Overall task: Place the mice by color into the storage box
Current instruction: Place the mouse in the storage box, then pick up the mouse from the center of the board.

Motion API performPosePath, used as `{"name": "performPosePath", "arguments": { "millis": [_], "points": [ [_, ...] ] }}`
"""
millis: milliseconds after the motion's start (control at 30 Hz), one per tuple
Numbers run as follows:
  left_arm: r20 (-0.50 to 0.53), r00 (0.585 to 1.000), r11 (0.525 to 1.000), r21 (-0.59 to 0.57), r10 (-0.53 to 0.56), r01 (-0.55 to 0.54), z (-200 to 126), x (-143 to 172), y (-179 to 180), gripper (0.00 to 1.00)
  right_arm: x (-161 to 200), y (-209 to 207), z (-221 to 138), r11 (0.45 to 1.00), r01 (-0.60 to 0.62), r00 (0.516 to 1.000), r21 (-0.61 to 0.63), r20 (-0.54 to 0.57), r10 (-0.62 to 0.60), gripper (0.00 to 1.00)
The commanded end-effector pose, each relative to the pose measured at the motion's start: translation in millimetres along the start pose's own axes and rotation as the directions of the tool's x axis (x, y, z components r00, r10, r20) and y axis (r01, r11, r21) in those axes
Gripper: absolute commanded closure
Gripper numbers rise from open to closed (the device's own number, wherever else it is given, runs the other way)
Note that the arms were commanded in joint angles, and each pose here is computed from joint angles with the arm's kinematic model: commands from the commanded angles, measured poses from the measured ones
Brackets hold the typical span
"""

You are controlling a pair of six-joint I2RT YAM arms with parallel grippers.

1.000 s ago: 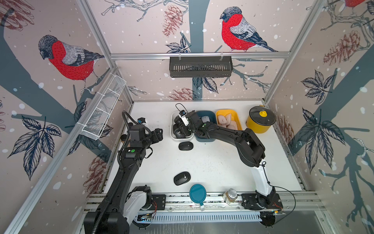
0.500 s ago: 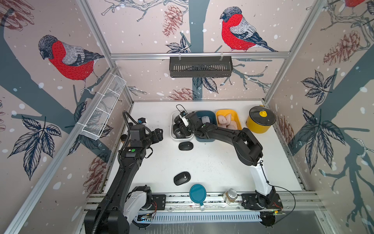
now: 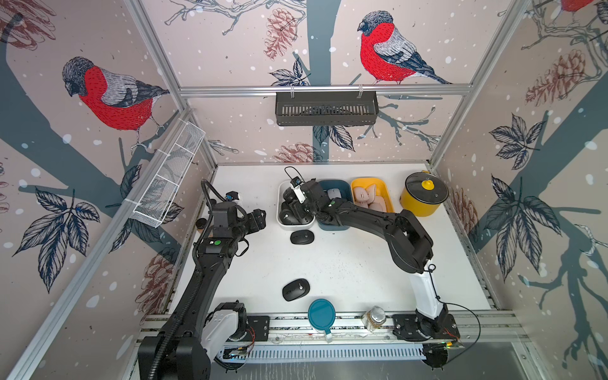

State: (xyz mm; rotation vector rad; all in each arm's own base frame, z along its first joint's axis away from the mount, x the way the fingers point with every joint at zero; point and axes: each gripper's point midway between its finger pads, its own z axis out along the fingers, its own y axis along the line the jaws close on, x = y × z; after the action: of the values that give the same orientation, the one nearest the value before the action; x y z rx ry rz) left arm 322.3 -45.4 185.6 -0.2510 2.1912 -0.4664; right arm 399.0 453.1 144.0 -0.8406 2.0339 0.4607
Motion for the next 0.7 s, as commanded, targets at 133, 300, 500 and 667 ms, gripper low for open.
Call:
{"name": "performPosePath", "arguments": {
  "millis": [133, 300, 500, 667],
  "points": [
    [0.020, 0.996, 0.991, 0.094, 0.090, -0.092, -11, -4, -32, 0.20, -41, 8, -62, 0.997, -0.013, 0.991, -0.076, 0.129, 0.023, 0.29],
    [-0.057, 0.991, 0.979, 0.173, 0.122, -0.111, -22, 31, -63, 0.20, -36, 1, -112, 0.986, -0.077, 0.979, -0.151, 0.176, 0.103, 0.28],
    [-0.165, 0.982, 0.978, 0.201, 0.090, -0.056, -39, 84, -75, 0.21, -17, -3, -149, 0.976, -0.123, 0.970, -0.179, 0.186, 0.157, 0.27],
    [-0.242, 0.968, 0.971, 0.237, 0.074, -0.015, -51, 125, -87, 0.21, -14, -1, -168, 0.964, -0.152, 0.954, -0.219, 0.221, 0.201, 0.27]
  ]
}}
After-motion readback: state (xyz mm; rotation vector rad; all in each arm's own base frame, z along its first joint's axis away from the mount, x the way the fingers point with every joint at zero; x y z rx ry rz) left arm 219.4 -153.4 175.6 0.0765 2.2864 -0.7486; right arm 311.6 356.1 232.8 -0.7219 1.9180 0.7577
